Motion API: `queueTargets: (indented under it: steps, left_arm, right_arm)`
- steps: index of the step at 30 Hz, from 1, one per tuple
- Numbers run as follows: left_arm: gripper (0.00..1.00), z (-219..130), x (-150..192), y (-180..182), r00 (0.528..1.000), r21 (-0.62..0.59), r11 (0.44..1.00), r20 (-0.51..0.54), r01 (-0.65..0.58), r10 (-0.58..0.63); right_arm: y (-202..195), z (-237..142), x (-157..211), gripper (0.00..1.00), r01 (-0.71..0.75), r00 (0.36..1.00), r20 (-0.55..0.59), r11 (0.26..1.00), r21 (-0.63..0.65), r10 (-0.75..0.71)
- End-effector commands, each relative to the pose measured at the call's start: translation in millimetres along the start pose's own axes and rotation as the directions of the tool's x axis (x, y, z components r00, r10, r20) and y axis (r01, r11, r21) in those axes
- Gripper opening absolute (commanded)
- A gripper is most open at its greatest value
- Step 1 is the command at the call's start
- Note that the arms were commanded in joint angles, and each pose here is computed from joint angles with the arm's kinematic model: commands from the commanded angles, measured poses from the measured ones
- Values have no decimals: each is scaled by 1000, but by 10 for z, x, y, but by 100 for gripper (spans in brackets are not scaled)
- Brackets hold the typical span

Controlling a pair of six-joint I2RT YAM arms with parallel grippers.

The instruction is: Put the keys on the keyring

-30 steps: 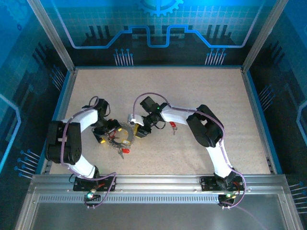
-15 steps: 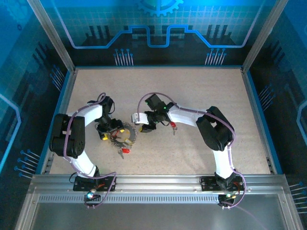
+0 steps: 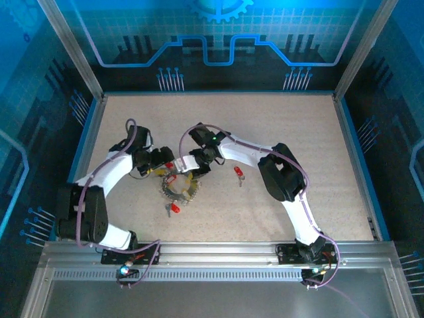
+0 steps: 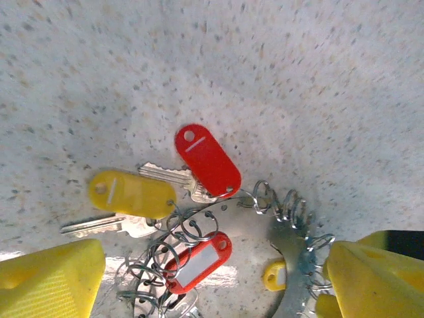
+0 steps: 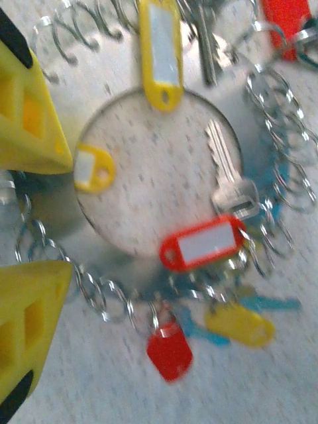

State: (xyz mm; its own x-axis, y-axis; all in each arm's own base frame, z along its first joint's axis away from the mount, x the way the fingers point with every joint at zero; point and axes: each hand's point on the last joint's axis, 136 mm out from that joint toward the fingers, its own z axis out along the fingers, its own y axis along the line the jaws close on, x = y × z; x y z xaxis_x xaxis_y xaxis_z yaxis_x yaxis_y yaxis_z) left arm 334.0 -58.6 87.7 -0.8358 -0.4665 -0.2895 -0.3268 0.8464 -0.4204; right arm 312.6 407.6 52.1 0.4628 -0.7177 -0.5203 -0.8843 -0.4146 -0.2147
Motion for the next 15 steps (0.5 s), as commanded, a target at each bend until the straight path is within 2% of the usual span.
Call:
queueTargets:
  steps: [1, 6, 11, 15]
  left_arm:
    - [89, -144, -64, -30, 998, 20, 1000, 60, -12, 11]
    - [89, -255, -106, -96, 994, 54, 998, 104, -19, 13]
    - [89, -391, -132, -109, 987, 63, 998, 160, -26, 16]
    - [89, -475, -126, -69, 978, 57, 998, 206, -38, 26]
  right_arm:
    - [263, -82, 204, 40, -60, 998, -43, 991, -122, 55]
    - [316, -97, 323, 40, -65, 996, -68, 990, -128, 57]
    - [319, -10, 305, 38, -88, 996, -42, 987, -132, 83]
    - [328, 42, 303, 33, -90, 996, -30, 986, -140, 86]
